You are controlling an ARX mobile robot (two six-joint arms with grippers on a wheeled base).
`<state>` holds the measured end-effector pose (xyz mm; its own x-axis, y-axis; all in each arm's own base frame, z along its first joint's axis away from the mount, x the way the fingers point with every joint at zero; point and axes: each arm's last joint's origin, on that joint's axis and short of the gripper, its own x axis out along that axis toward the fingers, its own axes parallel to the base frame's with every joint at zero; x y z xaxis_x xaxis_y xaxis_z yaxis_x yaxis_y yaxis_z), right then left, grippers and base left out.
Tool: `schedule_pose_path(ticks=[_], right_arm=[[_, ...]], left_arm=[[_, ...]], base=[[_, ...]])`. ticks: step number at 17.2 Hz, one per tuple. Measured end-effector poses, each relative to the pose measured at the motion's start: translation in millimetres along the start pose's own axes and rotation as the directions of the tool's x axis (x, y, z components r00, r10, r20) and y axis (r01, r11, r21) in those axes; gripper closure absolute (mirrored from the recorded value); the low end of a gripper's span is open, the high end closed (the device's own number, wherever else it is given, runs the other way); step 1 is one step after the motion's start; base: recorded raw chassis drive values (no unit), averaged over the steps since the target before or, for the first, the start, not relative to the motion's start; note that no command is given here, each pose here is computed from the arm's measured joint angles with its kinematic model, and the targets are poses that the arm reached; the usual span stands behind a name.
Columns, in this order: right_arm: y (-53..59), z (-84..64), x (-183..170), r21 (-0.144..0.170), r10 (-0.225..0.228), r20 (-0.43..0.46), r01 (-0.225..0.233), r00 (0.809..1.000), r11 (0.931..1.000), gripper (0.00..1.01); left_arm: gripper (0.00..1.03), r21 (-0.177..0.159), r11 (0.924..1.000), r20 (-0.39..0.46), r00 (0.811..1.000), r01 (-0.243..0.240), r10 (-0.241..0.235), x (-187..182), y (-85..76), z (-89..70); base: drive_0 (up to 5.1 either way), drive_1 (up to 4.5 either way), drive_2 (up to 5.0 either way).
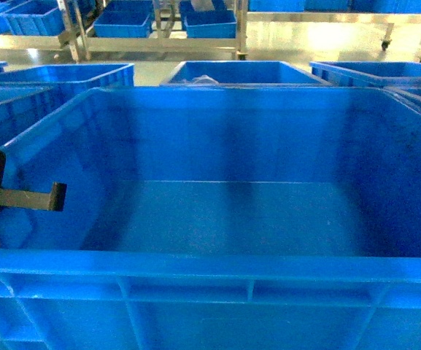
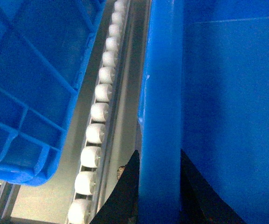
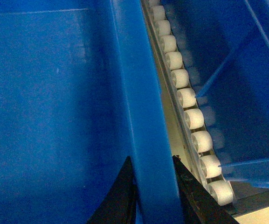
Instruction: Place box next to blue box on left shelf
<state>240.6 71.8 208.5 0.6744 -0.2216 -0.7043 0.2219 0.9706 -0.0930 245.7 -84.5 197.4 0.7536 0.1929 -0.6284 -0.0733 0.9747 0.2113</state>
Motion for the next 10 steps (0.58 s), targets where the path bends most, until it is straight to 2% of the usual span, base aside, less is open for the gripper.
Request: schedule_pose_path(ticks=[1, 2, 3, 4, 6, 10], right_arm=[[0.0, 0.1, 0.0, 0.004, -0.001, 0.002, 0.001, 1.0, 1.0, 0.86], [0.0, 1.3, -1.0, 0.014, -0.001, 0.008, 0.001, 1.0, 0.9999, 0.86], [3.4, 2.3, -4.3, 0.037, -0.007, 0.04, 0.006, 0.999, 0.9993, 0.78], [5.5, 4.8, -6.3, 0.065, -0.028, 0.075, 0.023, 0.997, 0.9976, 0.73], [6.4, 14.7, -12.4, 0.117, -0.024, 0.114, 0.011, 0.993, 0.9931, 0.57], [3.8, 22.2, -17.9, 0.169, -0.016, 0.177, -0.015, 0.984, 0.9855, 0.42]], left_arm=[[0.88, -0.002, 1.0, 0.007, 1.0, 0.0, 0.0, 0.3, -0.3, 0.6], [0.78, -0.007, 0.9995, 0.022, 0.999, -0.029, 0.029, 0.9, -0.4, 1.2], [0.71, -0.01, 0.9976, 0.057, 0.996, -0.068, 0.069, -0.2, -4.5, 3.0], [0.63, -0.029, 0.9975, 0.095, 0.993, -0.065, 0.067, -2.7, -6.0, 8.1], [0.49, -0.064, 0.9968, 0.152, 0.987, -0.049, 0.058, -9.4, -5.1, 18.6], [0.34, -0.081, 0.9959, 0.18, 0.982, -0.041, 0.055, -11.4, -4.6, 22.0]], base=[[0.0, 0.0, 0.0], [0.0, 0.0, 0.0], [0.0, 0.0, 0.0], [0.0, 0.0, 0.0], [0.0, 0.0, 0.0], [0.0, 0.0, 0.0]])
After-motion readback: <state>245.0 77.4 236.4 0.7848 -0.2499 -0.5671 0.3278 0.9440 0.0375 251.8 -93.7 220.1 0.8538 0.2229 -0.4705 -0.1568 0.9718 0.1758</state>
